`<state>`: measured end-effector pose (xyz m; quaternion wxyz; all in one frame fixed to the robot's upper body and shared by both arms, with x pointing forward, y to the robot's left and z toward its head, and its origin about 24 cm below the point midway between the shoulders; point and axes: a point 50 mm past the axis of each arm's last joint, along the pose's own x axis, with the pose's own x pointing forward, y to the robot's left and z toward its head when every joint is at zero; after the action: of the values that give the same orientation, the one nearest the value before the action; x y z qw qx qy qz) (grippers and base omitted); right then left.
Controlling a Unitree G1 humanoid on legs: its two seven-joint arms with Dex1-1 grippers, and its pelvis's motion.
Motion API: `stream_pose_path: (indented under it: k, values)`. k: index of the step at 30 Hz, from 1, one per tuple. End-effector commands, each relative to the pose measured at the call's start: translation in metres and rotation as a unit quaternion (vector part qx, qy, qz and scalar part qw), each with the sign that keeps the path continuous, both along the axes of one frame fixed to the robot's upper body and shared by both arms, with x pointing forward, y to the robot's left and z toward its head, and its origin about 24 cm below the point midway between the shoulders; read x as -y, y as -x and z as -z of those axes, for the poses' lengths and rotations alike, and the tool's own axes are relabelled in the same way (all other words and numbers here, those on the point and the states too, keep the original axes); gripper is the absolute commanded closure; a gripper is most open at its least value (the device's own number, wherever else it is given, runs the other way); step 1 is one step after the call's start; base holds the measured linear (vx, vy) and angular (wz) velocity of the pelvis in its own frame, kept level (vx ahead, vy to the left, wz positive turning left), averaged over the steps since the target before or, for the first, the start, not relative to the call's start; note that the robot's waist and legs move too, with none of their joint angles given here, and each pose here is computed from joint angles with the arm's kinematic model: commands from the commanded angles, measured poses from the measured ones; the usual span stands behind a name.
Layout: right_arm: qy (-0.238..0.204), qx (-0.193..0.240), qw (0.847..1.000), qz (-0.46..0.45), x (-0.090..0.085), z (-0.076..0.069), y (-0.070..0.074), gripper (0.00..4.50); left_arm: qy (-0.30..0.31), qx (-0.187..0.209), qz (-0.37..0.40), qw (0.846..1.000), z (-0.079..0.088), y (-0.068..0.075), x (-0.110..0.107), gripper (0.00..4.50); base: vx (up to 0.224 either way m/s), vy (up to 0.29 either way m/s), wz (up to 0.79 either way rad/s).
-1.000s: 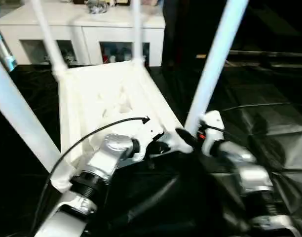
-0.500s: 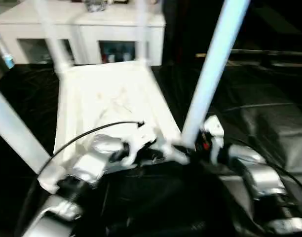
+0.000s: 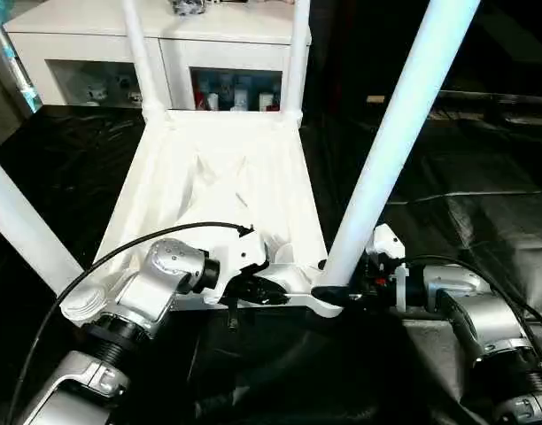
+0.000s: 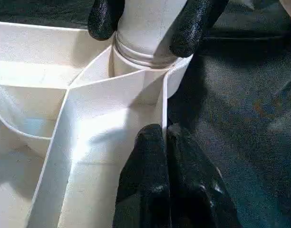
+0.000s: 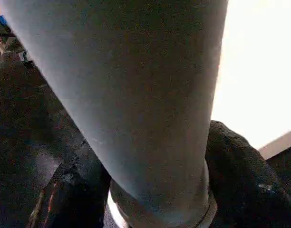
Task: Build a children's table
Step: Rotate leg to tighten
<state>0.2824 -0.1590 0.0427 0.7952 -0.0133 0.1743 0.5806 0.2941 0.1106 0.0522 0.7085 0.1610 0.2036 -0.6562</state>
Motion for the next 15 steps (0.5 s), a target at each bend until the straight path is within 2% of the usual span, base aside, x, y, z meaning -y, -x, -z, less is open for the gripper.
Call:
stream_pose_path:
  k: [1,2,3,5,8,11,14,15]
  values:
    - [-0.024,-0.029,0.999,0.005,-0.012,0.007,0.004,2.04,0.011,0.022,-0.024,0.999,-0.004,-0.004,0.007,4.5,0.0,0.0,0.0]
    - [-0.018,-0.029,0.999,0.043,-0.015,0.014,0.002,2.04,0.009,0.031,-0.053,0.998,-0.004,-0.008,0.01,4.5,0.0,0.0,0.0]
    - [-0.018,-0.029,0.999,0.043,-0.015,0.014,0.002,2.04,0.009,0.031,-0.053,0.998,-0.004,-0.008,0.01,4.5,0.0,0.0,0.0]
    - [0.013,-0.022,0.991,0.134,-0.02,0.029,-0.005,2.05,0.003,0.049,-0.12,0.992,-0.002,-0.018,0.016,4.5,0.0,0.0,0.0]
    - [0.019,-0.032,0.97,0.239,-0.028,0.041,-0.013,2.11,0.015,0.055,-0.186,0.981,-0.002,-0.027,0.03,4.5,0.0,0.0,0.0]
    - [0.017,-0.043,0.955,0.292,-0.043,0.045,-0.018,2.14,0.024,0.054,-0.211,0.976,0.0,-0.027,0.047,4.5,0.0,0.0,0.0]
    - [0.015,-0.037,0.957,0.287,-0.058,0.044,-0.018,2.14,0.027,0.053,-0.211,0.976,0.002,-0.024,0.058,4.5,0.0,0.0,0.0]
    - [-0.006,-0.035,0.965,0.258,-0.07,0.041,-0.016,2.14,0.03,0.049,-0.2,0.978,0.003,-0.02,0.066,4.5,0.0,0.0,0.0]
